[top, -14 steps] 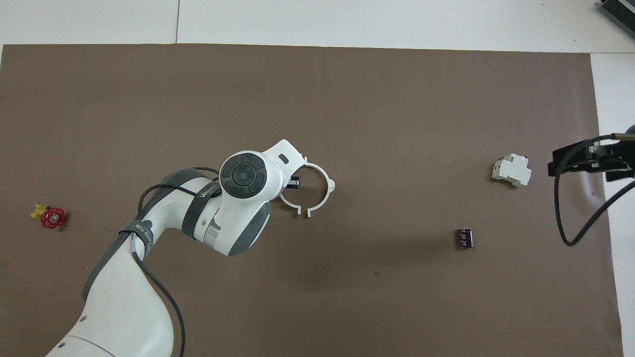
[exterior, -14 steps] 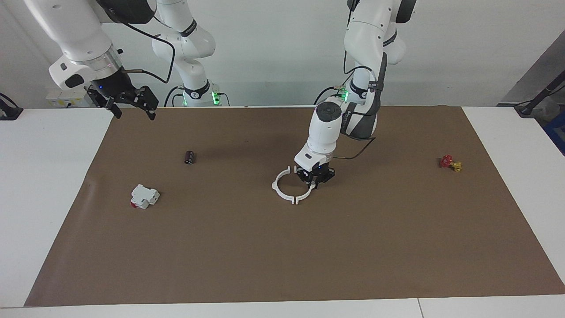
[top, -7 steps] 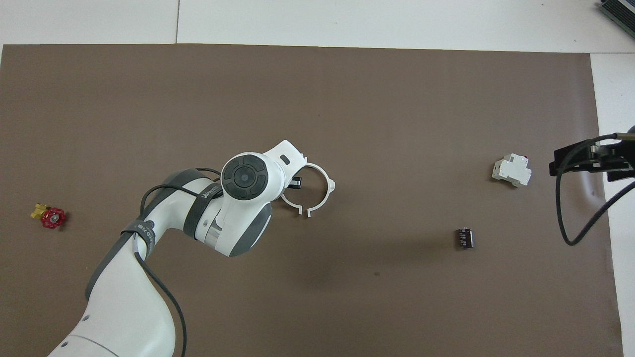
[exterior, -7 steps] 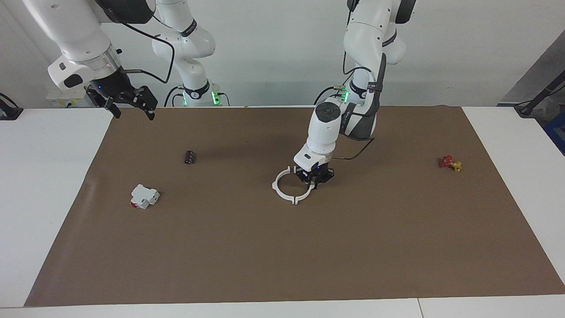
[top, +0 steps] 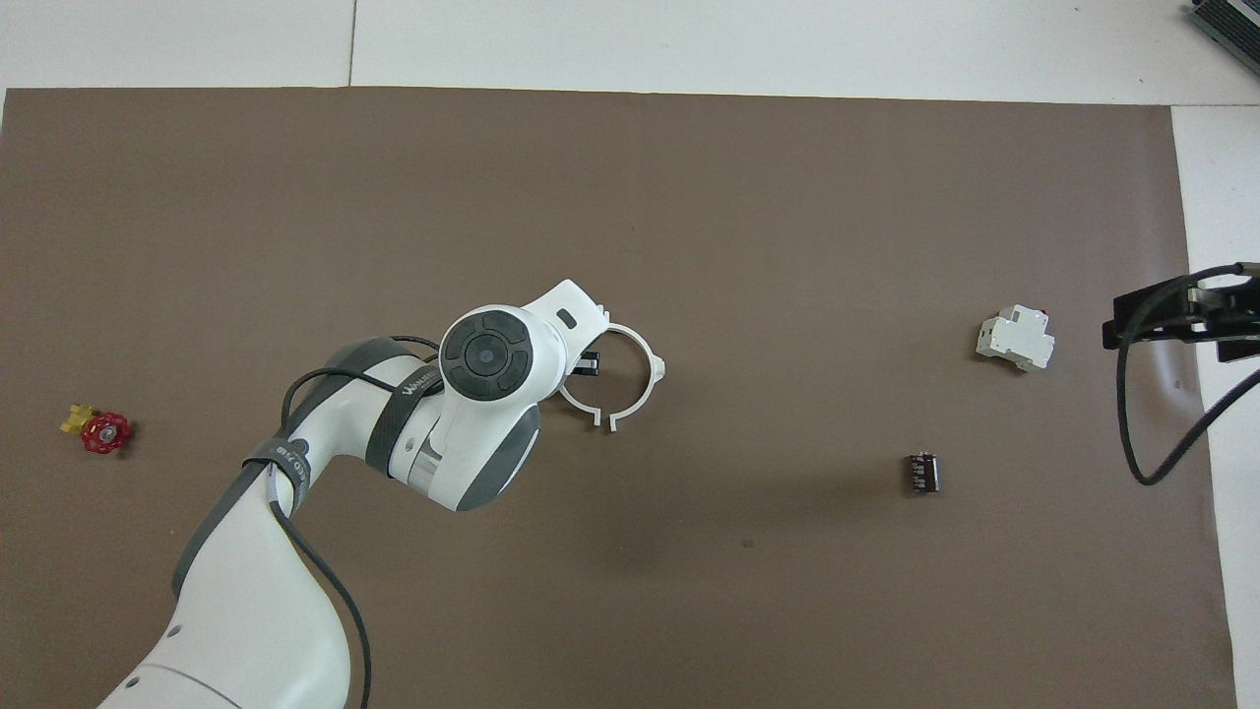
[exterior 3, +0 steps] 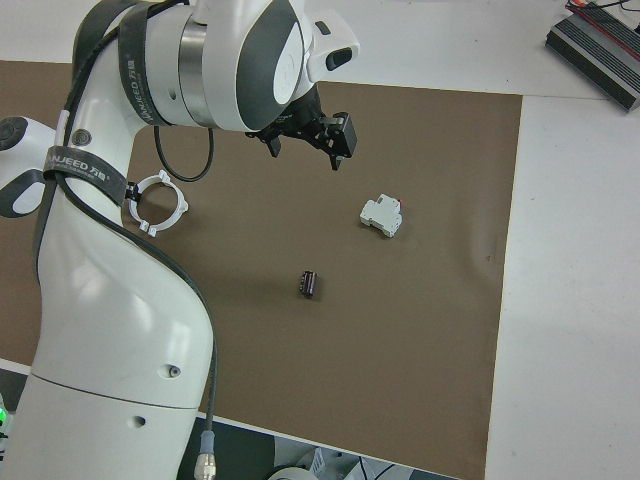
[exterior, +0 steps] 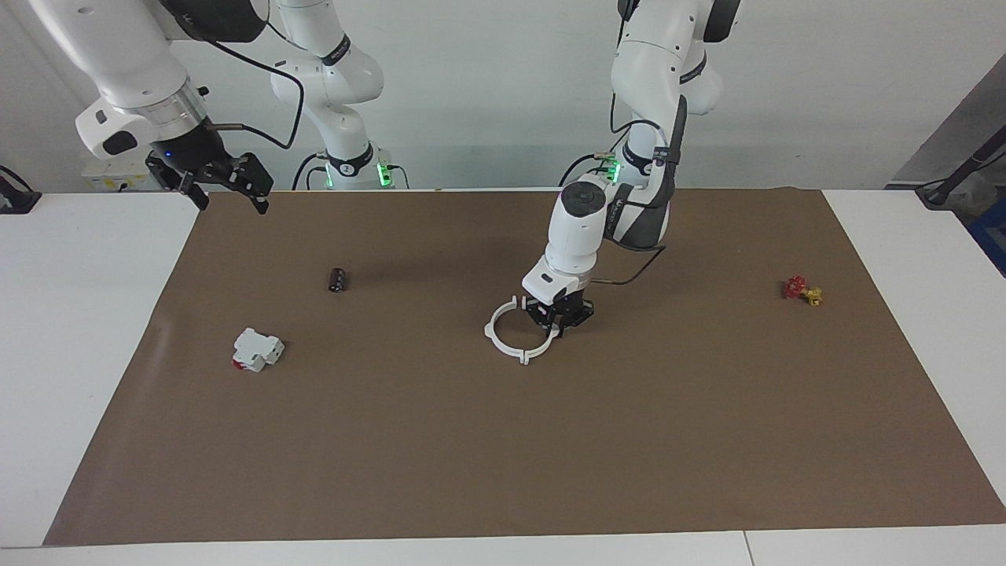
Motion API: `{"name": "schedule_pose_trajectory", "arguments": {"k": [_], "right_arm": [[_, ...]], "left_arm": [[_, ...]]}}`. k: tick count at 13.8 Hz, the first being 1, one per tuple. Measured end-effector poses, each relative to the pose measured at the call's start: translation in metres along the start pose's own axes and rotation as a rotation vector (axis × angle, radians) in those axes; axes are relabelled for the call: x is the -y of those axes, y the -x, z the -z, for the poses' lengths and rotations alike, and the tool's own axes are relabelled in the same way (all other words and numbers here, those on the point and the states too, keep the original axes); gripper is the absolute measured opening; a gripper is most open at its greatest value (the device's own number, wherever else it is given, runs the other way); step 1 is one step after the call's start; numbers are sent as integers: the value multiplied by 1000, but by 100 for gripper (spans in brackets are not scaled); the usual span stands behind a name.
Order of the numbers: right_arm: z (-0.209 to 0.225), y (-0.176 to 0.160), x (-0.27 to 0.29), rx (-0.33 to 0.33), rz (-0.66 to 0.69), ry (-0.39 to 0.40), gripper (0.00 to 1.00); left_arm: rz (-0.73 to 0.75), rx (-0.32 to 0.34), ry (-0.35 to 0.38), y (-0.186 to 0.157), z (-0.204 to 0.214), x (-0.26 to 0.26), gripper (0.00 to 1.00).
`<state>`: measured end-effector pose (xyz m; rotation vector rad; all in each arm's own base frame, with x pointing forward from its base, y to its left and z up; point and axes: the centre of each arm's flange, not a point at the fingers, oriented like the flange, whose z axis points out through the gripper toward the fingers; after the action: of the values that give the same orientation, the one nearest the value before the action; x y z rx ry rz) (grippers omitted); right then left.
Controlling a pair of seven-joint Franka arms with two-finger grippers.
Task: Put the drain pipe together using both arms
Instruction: 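Press the left gripper's clamp half down to join the two halves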
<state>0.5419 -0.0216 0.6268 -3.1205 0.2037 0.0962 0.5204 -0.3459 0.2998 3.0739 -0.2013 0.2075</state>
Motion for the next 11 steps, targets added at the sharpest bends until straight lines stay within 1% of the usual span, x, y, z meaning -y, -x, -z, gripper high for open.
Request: {"name": "schedule_pose_trajectory", "arguments": {"k": [5,11], "right_arm": [[1,9,1,2,6,-3,100],[1,10,3,2,9,-4,100]], "left_arm": [[-1,2,0,2,-1,-2,21],[47,4,1,6,-2,-9,21]]}}
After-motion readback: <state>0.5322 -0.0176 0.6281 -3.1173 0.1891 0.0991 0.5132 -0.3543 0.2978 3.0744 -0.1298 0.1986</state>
